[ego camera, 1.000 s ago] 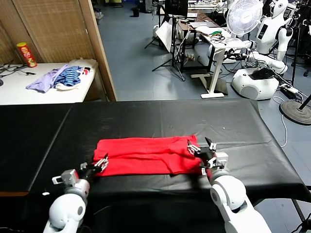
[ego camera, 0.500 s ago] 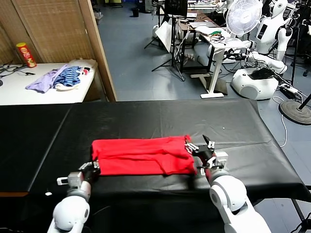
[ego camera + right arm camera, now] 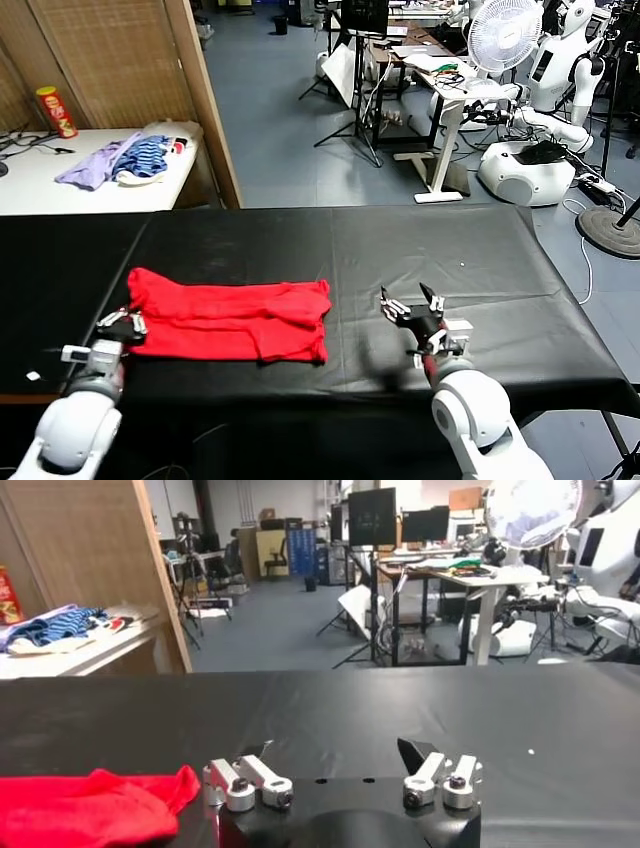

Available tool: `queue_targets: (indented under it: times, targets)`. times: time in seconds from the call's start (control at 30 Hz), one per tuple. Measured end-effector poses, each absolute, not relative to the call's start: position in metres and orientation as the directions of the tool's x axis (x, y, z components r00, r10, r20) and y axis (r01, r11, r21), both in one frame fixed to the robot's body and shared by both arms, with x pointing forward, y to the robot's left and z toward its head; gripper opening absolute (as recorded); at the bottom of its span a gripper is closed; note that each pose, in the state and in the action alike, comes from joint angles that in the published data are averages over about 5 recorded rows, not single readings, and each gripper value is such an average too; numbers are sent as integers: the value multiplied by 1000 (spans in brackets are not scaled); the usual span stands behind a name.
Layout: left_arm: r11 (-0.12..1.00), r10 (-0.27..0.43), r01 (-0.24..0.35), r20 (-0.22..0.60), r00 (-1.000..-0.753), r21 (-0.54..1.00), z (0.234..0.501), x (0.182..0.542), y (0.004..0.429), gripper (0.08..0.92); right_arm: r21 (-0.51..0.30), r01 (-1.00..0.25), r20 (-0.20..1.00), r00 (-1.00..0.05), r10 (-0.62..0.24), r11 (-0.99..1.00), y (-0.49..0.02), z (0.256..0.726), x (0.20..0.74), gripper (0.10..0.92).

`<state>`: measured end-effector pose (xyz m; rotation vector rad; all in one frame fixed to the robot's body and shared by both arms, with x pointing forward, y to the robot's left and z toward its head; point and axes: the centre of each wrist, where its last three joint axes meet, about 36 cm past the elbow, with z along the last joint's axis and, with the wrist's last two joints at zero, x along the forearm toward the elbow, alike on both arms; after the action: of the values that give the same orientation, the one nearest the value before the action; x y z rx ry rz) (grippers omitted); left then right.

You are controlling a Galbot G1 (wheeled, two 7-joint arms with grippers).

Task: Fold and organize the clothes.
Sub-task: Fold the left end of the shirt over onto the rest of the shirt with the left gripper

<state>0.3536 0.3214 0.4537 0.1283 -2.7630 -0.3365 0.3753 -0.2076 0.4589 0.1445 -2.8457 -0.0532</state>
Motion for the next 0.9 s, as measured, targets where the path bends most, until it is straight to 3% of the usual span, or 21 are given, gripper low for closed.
queue_targets:
  times: [0.2, 0.37, 0.57, 0.9]
  targets:
    - [991, 97, 54, 372, -923, -125, 468, 353, 259, 149, 42, -71, 288, -954, -81, 997, -214, 459, 370, 798]
    - [955, 204, 106, 355, -912, -276, 467, 358, 221, 149, 41, -60, 287, -955, -69, 997, -217, 459, 369, 798]
    - [926, 256, 126, 346, -902, -356, 460, 363, 192, 149, 44, -60, 295, -953, -71, 997, -213, 456, 370, 798]
    - [922, 259, 122, 352, -900, -367, 444, 366, 173, 162, 52, -81, 296, -951, -93, 995, -208, 453, 373, 798]
